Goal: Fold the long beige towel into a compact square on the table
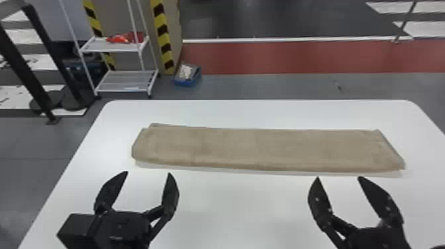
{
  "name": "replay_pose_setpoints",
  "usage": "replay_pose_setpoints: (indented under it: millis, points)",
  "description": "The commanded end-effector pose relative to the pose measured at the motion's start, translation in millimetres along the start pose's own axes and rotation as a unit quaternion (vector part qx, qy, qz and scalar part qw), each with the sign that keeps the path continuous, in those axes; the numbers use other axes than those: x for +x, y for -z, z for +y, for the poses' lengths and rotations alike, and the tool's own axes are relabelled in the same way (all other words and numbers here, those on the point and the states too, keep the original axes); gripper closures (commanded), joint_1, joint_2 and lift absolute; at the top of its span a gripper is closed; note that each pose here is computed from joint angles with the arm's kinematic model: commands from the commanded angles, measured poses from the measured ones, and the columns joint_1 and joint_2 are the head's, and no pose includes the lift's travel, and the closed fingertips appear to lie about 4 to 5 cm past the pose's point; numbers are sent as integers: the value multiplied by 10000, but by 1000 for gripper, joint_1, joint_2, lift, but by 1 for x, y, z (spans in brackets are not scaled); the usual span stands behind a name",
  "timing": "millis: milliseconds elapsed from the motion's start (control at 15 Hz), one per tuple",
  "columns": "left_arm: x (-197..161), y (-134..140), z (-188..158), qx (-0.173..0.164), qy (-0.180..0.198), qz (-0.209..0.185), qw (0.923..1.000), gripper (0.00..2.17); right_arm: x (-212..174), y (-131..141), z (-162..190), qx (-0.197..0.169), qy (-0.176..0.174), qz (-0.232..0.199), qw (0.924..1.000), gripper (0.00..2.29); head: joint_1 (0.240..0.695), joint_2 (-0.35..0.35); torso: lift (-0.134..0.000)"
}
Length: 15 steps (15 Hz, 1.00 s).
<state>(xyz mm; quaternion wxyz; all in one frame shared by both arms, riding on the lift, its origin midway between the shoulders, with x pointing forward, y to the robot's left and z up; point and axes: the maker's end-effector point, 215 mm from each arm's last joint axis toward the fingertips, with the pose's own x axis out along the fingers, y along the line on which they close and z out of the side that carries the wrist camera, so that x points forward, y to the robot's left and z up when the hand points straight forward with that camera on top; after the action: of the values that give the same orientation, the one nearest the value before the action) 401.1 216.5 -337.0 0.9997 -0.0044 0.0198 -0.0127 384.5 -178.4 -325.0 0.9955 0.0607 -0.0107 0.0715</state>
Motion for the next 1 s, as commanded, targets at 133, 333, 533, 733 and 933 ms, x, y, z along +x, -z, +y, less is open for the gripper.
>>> replay_pose_setpoints:
  millis: [133, 333, 533, 733, 933]
  points:
    - [-1, -3, -1, 9, 11, -14, 10000, 43, -1, -2, 0, 11, 4, -14, 10000, 130, 695, 55, -123]
    - [-2, -5, -1, 28, 13, -32, 10000, 53, -1, -5, 0, 9, 10, -37, 10000, 130, 695, 54, -123]
    - [-2, -5, -1, 28, 13, -32, 10000, 63, -1, -5, 0, 18, 18, -30, 10000, 130, 695, 53, -123]
    - [-2, -5, -1, 23, 8, -32, 10000, 63, 0, -4, -1, 13, 22, -22, 10000, 130, 695, 52, -123]
    - [0, -2, 1, 18, -6, -9, 10000, 63, 2, 0, -1, 26, 21, 38, 10000, 130, 695, 52, -123]
